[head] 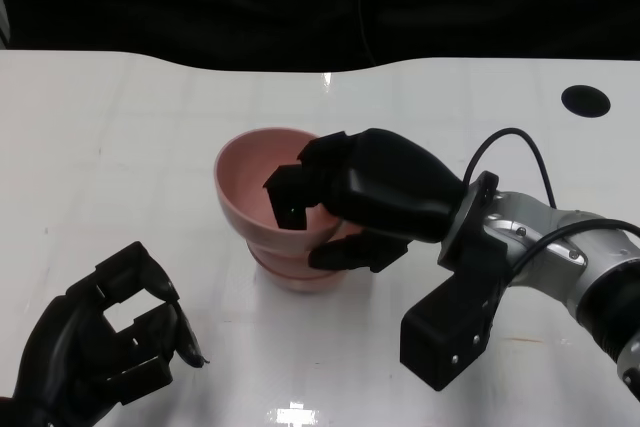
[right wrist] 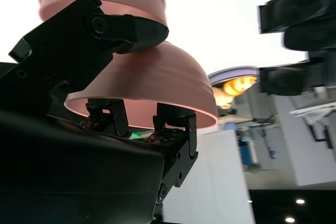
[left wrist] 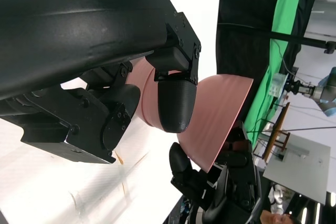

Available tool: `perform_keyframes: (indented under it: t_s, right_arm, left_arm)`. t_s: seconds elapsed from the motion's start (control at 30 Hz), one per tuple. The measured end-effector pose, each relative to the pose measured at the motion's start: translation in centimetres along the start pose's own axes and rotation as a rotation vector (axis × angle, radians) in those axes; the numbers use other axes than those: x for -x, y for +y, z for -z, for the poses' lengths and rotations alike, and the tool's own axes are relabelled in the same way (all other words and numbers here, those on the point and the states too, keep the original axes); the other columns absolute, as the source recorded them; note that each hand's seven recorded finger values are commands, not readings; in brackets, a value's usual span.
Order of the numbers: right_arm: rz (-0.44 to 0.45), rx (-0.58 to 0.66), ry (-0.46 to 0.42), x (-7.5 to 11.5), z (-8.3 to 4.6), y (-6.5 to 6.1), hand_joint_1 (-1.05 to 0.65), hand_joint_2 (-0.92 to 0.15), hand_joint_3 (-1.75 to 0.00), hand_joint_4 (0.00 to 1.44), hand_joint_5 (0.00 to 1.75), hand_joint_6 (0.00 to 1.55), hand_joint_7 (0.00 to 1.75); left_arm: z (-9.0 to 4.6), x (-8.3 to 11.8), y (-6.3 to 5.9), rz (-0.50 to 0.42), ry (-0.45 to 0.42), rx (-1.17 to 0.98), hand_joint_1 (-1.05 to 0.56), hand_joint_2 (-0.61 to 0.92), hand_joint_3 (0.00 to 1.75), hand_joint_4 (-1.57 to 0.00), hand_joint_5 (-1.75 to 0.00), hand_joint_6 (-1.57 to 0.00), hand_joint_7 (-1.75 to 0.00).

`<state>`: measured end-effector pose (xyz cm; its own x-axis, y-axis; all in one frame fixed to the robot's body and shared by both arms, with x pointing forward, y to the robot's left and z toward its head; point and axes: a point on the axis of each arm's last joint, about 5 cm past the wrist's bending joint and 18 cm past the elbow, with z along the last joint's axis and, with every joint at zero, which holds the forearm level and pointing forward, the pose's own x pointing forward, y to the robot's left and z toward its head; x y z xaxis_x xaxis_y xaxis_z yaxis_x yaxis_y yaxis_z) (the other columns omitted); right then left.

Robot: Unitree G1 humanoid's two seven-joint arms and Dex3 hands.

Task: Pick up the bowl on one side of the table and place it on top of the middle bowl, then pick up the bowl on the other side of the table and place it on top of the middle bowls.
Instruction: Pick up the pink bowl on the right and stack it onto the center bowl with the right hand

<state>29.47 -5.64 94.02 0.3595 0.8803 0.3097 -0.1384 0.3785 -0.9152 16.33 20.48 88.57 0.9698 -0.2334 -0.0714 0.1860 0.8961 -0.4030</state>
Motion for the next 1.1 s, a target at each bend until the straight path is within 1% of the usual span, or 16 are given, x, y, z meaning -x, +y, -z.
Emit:
perform_keyframes:
  t_s: [0.13, 0.23, 0.4, 0.47, 0.67, 1.03, 1.07, 1.1]
  right_arm:
    - [-0.007, 0.011, 0.021, 0.09, 0.46, -0.06, -0.19, -0.49, -1.03, 0.86, 1.75, 0.62, 1.75]
    - [-0.005, 0.013, 0.022, 0.08, 0.56, -0.06, -0.19, -0.49, -1.03, 0.86, 1.75, 0.62, 1.75]
    - [-0.009, 0.014, 0.018, 0.08, 0.58, 0.04, -0.19, -0.49, -1.03, 0.86, 1.75, 0.62, 1.75]
    - [-0.013, 0.014, 0.017, 0.07, 0.60, 0.05, -0.20, -0.50, -1.03, 0.85, 1.75, 0.62, 1.75]
    - [-0.018, 0.031, 0.020, -0.28, 0.86, -0.51, -0.21, -0.52, -1.02, 0.85, 1.75, 0.61, 1.75]
    - [-0.023, 0.031, 0.024, -0.24, 0.91, -0.49, -0.21, -0.54, -0.99, 0.85, 1.75, 0.61, 1.75]
    - [-0.025, 0.034, 0.030, -0.24, 0.96, -0.44, -0.21, -0.58, -0.88, 0.86, 1.75, 0.63, 1.75]
    - [-0.032, 0.040, 0.041, -0.24, 1.06, -0.34, -0.21, -0.62, -0.80, 0.86, 1.75, 0.63, 1.75]
  left_arm:
    - [0.07, -0.03, 0.07, -0.005, 0.000, -0.002, 0.11, 0.77, 1.37, -0.85, -1.75, -0.65, -1.75]
    - [0.09, -0.04, 0.05, -0.005, 0.001, -0.001, 0.11, 0.77, 1.36, -0.85, -1.75, -0.65, -1.75]
    - [0.10, -0.04, 0.05, -0.005, 0.002, -0.001, 0.11, 0.78, 1.36, -0.84, -1.75, -0.65, -1.75]
    - [0.10, -0.04, 0.05, -0.005, 0.003, -0.001, 0.12, 0.79, 1.34, -0.82, -1.75, -0.63, -1.75]
    - [0.11, -0.03, 0.05, -0.006, 0.006, -0.001, 0.13, 0.80, 1.32, -0.80, -1.75, -0.61, -1.75]
    - [0.13, -0.03, 0.05, -0.006, 0.010, 0.000, 0.13, 0.81, 1.31, -0.80, -1.75, -0.61, -1.75]
    - [0.13, -0.03, 0.05, -0.006, 0.010, -0.001, 0.13, 0.81, 1.29, -0.79, -1.75, -0.59, -1.75]
    - [0.12, -0.03, 0.05, -0.006, 0.011, -0.003, 0.13, 0.81, 1.28, -0.79, -1.75, -0.58, -1.75]
